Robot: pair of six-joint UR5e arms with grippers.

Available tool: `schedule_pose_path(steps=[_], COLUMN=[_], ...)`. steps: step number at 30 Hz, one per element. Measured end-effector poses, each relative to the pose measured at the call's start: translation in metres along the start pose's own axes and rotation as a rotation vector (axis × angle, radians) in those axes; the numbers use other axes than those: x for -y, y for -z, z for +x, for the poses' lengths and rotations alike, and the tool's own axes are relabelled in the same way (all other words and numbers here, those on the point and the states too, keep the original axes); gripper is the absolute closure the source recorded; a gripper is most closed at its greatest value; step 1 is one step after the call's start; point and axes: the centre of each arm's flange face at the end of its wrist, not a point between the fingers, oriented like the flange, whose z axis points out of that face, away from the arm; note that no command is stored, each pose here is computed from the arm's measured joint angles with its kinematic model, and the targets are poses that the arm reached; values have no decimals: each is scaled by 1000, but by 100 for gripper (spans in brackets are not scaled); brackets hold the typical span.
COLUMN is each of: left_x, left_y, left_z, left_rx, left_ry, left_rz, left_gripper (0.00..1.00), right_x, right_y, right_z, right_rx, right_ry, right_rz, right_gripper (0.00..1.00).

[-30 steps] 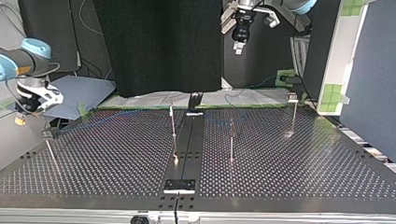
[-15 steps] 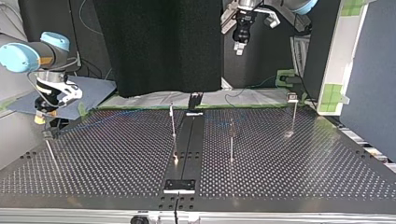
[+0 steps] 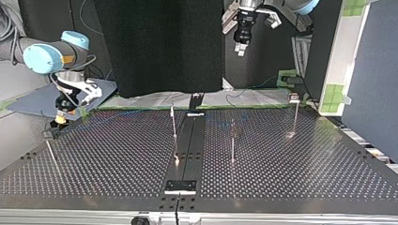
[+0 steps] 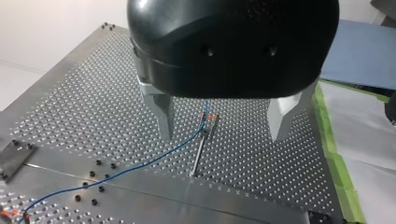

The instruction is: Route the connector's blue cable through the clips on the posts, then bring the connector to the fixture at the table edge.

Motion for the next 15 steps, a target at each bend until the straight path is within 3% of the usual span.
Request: schedule_pose_path(steps=[8,15], left_x=[-3,-1], left_y=[-5,-11], left_z=[-5,-10], left_rx=[22,38], left_ry=[17,24], left_rz=[-44,-50], left_gripper=[0,0], right_x=[35,66], right_y=[18,35], right_z=[0,-1], right_rx=[2,8], right_ry=[18,34], right_rz=[34,84], right_gripper=[0,0])
